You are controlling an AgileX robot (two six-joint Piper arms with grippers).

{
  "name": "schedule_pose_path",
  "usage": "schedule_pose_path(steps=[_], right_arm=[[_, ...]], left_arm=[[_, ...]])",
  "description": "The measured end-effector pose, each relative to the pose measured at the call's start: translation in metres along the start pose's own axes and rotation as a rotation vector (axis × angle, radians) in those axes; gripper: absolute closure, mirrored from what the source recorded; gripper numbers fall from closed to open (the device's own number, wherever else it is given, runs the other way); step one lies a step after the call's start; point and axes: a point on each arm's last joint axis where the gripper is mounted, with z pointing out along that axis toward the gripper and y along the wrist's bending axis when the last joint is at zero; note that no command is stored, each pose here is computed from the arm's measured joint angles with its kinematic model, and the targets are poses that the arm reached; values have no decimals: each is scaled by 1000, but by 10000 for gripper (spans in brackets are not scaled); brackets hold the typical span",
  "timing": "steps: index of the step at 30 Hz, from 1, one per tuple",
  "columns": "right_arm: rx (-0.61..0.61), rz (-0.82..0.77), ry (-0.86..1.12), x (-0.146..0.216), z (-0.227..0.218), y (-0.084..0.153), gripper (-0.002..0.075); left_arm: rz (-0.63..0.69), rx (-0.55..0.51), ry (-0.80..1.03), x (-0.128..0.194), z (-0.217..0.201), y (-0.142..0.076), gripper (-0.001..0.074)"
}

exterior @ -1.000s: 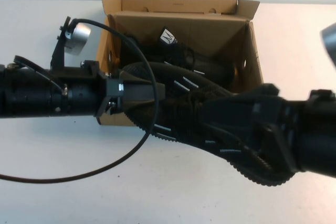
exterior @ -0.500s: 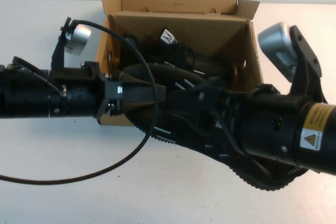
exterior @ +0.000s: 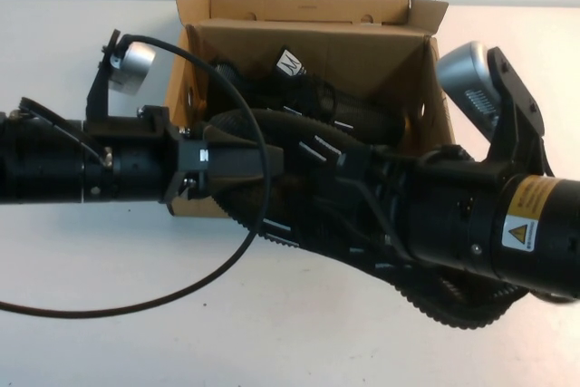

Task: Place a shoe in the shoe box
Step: Place the shoe in the shoe box

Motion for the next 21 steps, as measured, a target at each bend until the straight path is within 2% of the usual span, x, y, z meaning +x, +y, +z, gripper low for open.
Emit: schedule_pose_path(steps=[2,4,8,10,13,15,17,21], right_arm=[[11,0,3,0,0,-2,618],[13,1,2,0,0,-3,676],[14,-5,0,0,0,-3,711],[15,-11,-1,0,0,-3,712],[17,-20,-2,-1,0,-3,713],[17,-28,-3,-1,0,-3,713],[17,-39,-3,-1,0,-3,715],[21,-76,3,0,-4,-3,715]], left_arm=[[-3,8,-2,0,0,0,594],[-3,8,-3,0,0,0,594],[-4,11,-3,-1,-1,0,594],[-4,11,-3,-1,-1,0,571],[-28,29,-8,-1,-1,-2,426],[-45,45,-6,-1,-1,-3,290],[-56,57,-3,-1,-1,-5,190],[-70,73,-7,-1,-1,-6,122]])
